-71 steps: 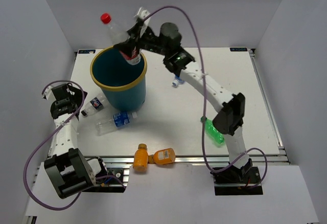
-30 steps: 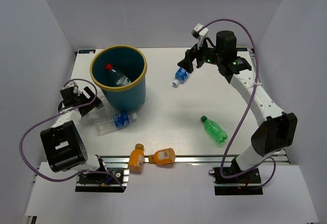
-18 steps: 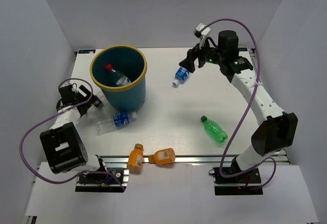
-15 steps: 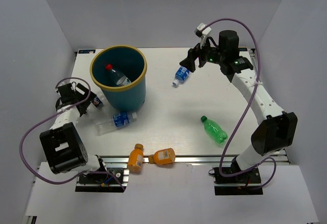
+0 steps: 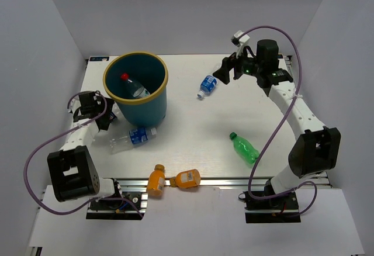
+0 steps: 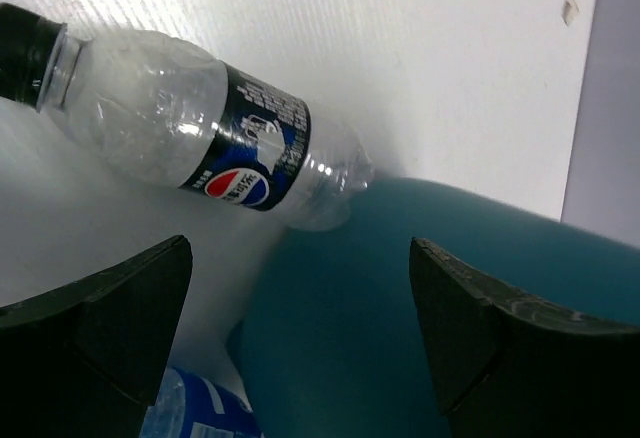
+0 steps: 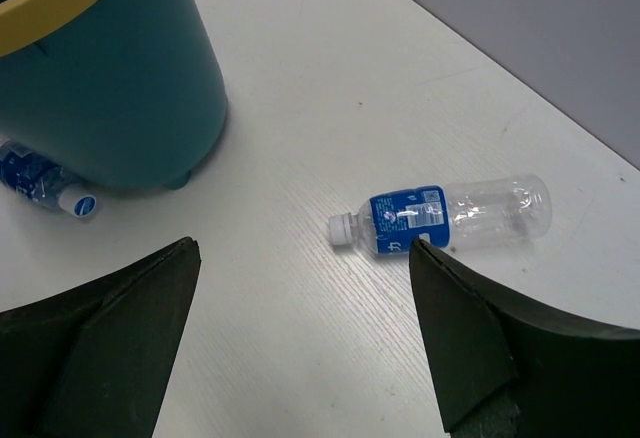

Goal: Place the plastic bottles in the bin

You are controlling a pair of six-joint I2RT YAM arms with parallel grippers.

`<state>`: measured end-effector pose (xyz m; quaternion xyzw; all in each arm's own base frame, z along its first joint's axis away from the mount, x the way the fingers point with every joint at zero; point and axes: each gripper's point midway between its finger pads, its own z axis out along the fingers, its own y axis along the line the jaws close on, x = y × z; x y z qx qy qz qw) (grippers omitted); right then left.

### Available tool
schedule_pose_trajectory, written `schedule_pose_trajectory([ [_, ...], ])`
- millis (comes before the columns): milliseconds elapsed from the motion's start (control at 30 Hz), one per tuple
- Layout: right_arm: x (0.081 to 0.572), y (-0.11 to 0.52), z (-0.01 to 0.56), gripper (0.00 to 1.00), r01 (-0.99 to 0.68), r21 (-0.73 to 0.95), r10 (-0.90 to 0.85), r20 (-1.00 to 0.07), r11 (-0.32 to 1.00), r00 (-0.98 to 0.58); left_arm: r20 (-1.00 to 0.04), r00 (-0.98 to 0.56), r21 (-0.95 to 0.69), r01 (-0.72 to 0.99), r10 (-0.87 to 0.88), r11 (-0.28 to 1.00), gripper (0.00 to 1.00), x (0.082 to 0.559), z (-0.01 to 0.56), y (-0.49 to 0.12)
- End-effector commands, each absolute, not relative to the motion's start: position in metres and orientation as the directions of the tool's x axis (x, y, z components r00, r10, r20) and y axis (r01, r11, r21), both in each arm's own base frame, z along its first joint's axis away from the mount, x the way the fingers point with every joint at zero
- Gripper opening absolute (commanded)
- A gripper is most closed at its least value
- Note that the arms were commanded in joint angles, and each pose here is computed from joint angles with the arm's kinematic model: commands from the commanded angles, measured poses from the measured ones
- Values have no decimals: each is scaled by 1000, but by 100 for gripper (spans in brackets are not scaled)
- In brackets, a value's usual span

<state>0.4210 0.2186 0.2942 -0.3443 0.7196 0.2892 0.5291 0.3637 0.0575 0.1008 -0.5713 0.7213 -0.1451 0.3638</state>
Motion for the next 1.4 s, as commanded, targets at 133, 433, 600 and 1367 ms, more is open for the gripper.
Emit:
schedule_pose_trajectory([
  [133,419,191,324,89,-766,1,-150,-981,642,-126,-327,99,-557,-824,-940,107,98,370,81,79],
  [433,426,158,328,89,-699,-16,-147,-981,715,-129,-313,137,-484,-874,-940,34,98,397,50,90],
  [600,423,150,334,89,-683,-27,-145,-982,730,-117,-365,163,-444,-896,-917,18,79,400,49,104],
  [1367,401,153,346,89,-729,-28,-129,-988,684,-83,-814,57,-577,37,-578,816,26,424,471,1],
])
